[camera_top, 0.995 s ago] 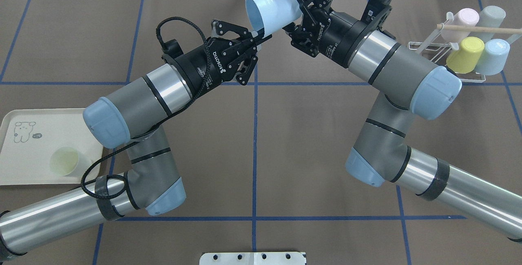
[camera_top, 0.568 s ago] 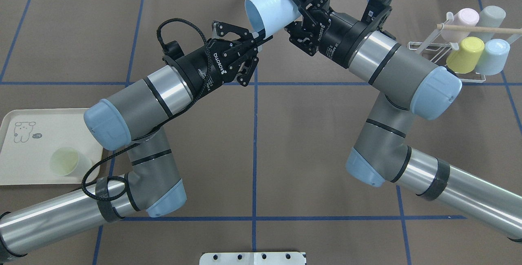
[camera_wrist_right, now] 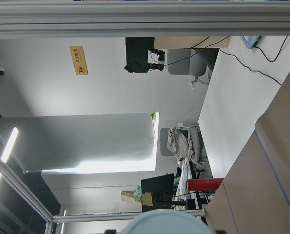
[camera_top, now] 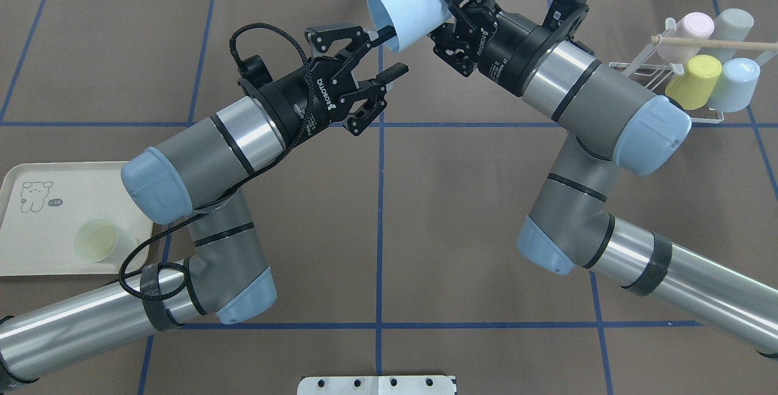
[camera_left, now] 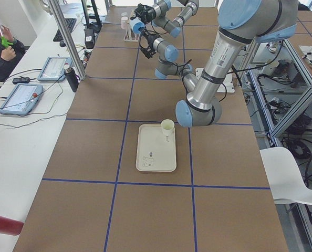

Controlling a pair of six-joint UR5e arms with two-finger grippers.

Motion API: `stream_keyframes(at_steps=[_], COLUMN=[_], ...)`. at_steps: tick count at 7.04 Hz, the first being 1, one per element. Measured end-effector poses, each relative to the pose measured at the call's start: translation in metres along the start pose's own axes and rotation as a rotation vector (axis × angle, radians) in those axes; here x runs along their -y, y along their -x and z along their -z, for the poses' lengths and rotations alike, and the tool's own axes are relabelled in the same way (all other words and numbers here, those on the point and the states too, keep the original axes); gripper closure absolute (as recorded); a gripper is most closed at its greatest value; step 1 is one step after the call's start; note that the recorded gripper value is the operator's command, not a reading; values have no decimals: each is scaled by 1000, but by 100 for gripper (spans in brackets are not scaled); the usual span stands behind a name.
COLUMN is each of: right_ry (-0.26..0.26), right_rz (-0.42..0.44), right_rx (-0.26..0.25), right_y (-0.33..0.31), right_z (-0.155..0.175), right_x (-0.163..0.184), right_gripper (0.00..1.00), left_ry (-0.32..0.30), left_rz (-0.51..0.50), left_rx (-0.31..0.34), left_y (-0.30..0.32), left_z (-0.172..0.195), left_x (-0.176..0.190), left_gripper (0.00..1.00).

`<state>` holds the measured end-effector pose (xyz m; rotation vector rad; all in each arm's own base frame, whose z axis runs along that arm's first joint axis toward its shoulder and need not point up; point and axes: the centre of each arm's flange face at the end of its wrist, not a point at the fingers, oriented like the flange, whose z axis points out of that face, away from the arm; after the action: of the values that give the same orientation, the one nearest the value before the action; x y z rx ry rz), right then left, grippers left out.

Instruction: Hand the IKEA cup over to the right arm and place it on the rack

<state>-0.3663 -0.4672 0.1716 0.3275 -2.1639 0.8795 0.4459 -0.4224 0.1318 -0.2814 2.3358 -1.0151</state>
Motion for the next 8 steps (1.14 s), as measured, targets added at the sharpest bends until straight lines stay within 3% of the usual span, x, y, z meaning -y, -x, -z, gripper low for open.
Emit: stream_keyframes(at_steps=[2,3,6,8], right_ry=[-32,-64,-157,-204], right_rz=[25,71,411,637], right_rx=[3,-31,-271,-461], right_y=[10,12,1,-9], right_z=[0,-2,-4,28], right_x=[19,30,50,78], right_gripper=[100,100,100,100], left_ry=[11,11,-43,-68], left_rz=[-56,-132,-326,-472], left_rx=[20,70,204,377], left_y=[-4,-6,-26,-46], left_z=[1,-1,-6,0], left_x=[-3,-10,-32,-24], left_gripper=[0,0,0,0])
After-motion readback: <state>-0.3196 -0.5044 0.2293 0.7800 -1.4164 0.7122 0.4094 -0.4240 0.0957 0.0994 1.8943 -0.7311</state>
